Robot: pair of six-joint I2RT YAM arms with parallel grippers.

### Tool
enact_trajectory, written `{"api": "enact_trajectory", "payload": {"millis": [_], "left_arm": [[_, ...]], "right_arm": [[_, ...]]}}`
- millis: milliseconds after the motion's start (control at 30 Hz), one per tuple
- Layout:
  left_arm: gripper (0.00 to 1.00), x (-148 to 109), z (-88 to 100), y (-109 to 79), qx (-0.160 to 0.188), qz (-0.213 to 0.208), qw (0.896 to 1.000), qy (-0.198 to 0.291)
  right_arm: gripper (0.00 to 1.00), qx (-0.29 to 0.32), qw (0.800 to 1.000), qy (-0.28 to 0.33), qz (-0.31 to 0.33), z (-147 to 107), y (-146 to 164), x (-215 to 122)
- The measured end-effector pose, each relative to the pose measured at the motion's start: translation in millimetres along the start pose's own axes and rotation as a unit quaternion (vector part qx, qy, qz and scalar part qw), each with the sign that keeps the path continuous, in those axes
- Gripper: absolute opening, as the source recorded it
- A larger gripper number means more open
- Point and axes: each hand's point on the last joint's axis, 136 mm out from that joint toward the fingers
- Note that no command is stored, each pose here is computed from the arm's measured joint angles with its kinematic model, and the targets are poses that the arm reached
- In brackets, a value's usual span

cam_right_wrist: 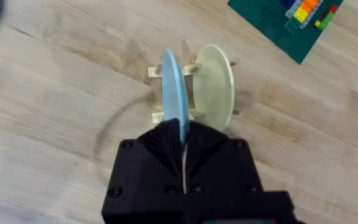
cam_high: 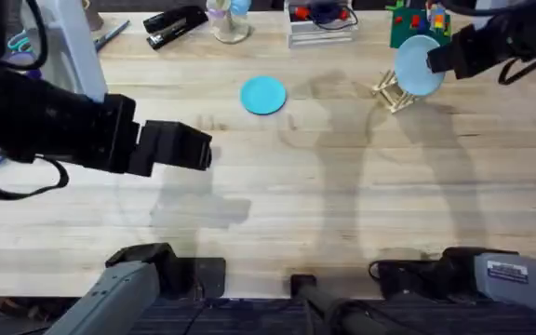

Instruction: Pick up the plates from the table one by one and place each into a slot on the dish rack.

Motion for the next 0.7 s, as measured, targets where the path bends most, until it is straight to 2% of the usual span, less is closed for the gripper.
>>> {"api": "enact_trajectory", "payload": {"millis": [500, 700], "left_arm": [[0.993, 0, 0.0, 0.0, 0.0, 0.0, 1.0, 0.0], [0.993, 0, 0.0, 0.0, 0.0, 0.0, 1.0, 0.0]], "right_arm": [[0.028, 0.0, 1.0, 0.001, 0.0, 0, 0, 0], [0.028, 0.0, 1.0, 0.006, 0.008, -1, 0, 11]]}}
Point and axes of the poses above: each hand's point on the last joint's axis, 136 mm out from that joint toward the fingers, its own x axis out along the fingers, its own y axis along the line the jaws close on, z = x × y, and after that the axes turned 5 degrees about -x, right-handed
